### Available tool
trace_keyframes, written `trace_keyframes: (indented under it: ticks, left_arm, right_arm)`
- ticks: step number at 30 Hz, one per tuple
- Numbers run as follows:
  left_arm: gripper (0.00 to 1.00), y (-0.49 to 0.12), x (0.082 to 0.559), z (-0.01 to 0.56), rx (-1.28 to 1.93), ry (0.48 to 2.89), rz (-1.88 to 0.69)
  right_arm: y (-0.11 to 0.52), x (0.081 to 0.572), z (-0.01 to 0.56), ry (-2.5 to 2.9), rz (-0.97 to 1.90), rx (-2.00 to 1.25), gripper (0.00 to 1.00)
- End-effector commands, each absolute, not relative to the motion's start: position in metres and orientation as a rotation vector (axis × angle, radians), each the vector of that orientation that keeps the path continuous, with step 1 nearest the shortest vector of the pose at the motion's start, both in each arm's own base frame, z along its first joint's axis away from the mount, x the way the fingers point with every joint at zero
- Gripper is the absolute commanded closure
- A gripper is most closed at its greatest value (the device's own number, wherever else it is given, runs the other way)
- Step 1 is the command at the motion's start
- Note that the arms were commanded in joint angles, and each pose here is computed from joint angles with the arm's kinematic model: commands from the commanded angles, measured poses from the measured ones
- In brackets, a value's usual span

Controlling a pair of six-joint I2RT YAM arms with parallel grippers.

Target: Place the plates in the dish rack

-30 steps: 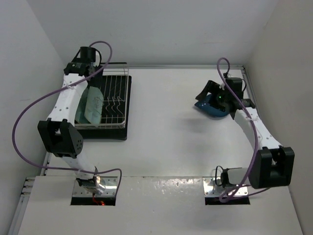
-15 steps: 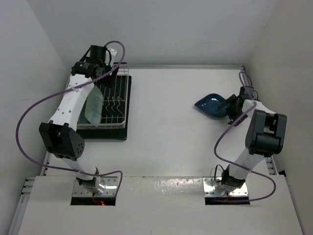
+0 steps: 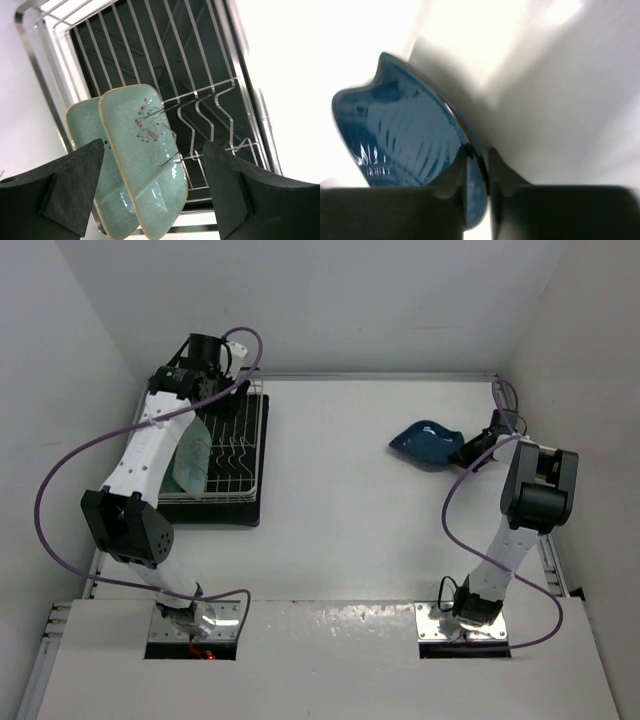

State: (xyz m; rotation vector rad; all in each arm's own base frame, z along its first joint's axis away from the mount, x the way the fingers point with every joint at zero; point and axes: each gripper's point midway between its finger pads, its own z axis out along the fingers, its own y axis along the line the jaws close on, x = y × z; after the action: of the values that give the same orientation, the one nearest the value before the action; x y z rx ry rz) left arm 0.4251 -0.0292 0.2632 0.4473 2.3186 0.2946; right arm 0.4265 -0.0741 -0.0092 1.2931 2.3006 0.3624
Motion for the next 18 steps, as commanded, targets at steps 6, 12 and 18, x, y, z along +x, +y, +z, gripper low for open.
trace_keyframes:
  ticks: [6,12,18]
  left_arm:
    - [0.06,-0.083,0.419,0.260,0.635,2.300,0.081]
    - [0.02,-0.135,0.406,0.256,0.795,2.269,-0.093]
    - [0.02,-0.208,0.391,0.276,0.968,2.143,-0.390]
  right_arm:
    - [-0.045,0.424,-0.001,2.415,0.404,0.999,1.00]
    - [0.012,0.431,0.097,2.272,0.443,0.501,1.00]
    - [0.107,0.405,0.173,2.146,0.692,0.093,1.00]
